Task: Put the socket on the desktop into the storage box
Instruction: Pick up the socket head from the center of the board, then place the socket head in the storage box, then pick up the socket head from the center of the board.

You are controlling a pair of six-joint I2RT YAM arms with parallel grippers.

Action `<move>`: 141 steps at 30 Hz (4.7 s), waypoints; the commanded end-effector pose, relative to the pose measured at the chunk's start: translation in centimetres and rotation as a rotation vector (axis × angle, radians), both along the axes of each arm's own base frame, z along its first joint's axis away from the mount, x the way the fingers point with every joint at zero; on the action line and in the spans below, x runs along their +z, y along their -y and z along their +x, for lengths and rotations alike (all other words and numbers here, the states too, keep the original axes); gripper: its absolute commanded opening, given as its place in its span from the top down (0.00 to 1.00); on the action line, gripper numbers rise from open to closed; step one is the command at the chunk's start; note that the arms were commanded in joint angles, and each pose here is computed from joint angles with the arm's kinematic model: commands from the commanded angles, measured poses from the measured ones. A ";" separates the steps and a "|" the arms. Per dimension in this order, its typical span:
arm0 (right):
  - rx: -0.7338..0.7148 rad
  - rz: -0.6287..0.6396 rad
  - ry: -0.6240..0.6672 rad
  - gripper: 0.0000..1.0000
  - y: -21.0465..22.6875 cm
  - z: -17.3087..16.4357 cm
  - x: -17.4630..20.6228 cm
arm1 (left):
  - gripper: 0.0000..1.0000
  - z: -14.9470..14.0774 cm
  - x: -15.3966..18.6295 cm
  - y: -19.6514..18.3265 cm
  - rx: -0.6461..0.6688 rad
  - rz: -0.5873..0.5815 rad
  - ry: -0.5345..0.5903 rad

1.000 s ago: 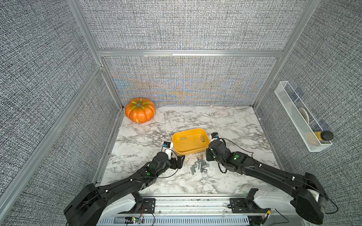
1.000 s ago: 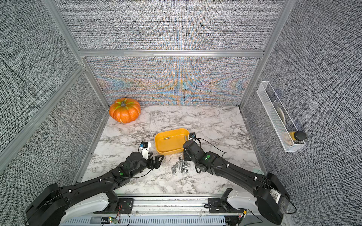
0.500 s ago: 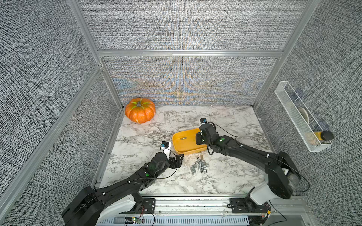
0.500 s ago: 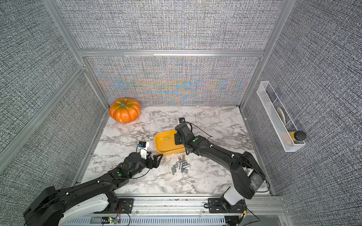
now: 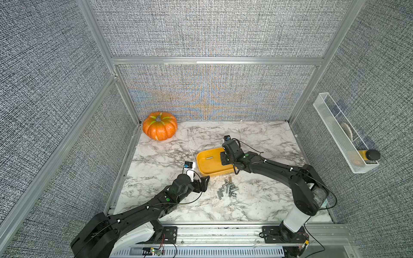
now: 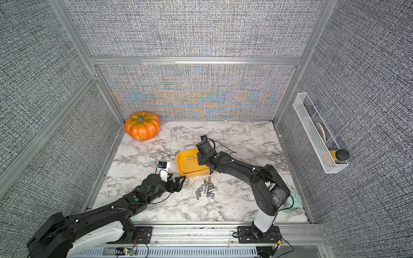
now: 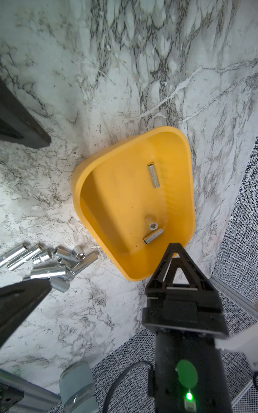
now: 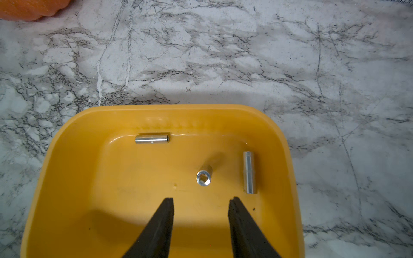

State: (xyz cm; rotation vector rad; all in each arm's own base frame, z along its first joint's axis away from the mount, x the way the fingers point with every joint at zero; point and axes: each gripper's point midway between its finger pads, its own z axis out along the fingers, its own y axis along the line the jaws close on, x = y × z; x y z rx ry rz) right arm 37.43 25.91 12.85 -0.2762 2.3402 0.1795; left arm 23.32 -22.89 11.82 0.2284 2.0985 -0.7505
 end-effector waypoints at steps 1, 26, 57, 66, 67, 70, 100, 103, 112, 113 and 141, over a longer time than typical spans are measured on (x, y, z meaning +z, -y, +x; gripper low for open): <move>-0.018 -0.016 0.005 0.54 1.6 -1.6 0.9 | 0.04 0.1 0.3 0.0 0.002 -0.003 0.015; -0.008 0.180 -0.150 0.54 3.1 -12.4 -5.1 | 0.04 -0.1 -1.4 1.5 -0.054 0.012 -0.047; -0.102 -0.003 -0.226 0.71 3.9 -10.5 -10.2 | 0.04 -0.3 -1.2 1.5 -0.055 -0.002 -0.053; -0.120 -0.013 -0.218 0.76 4.5 -10.2 -10.3 | 0.04 -0.2 -1.2 1.5 -0.053 0.000 -0.052; -0.120 -0.016 -0.216 0.77 4.5 -10.2 -10.3 | 0.04 -0.2 -1.2 1.5 -0.052 0.001 -0.051; -0.120 -0.020 -0.210 0.82 4.6 -10.1 -10.1 | 0.04 -0.2 -1.3 1.4 -0.050 0.004 -0.053; 0.000 0.174 0.124 0.95 3.2 -2.8 6.3 | 0.04 0.1 -1.4 0.9 -0.024 0.017 -0.042; 0.014 0.132 0.067 0.96 1.3 -0.7 3.9 | 0.04 0.1 -1.5 0.9 -0.025 0.019 -0.043; 0.023 0.048 -0.024 0.91 -1.0 2.1 -1.1 | 0.04 0.2 -1.9 1.1 -0.030 0.034 -0.050; 0.020 0.042 -0.028 0.89 -1.0 2.2 -1.3 | 0.04 0.2 -2.0 1.1 -0.030 0.035 -0.052; 0.025 0.064 -0.191 0.57 5.8 -17.0 -4.4 | 0.04 0.0 -2.1 1.6 -0.054 0.025 -0.067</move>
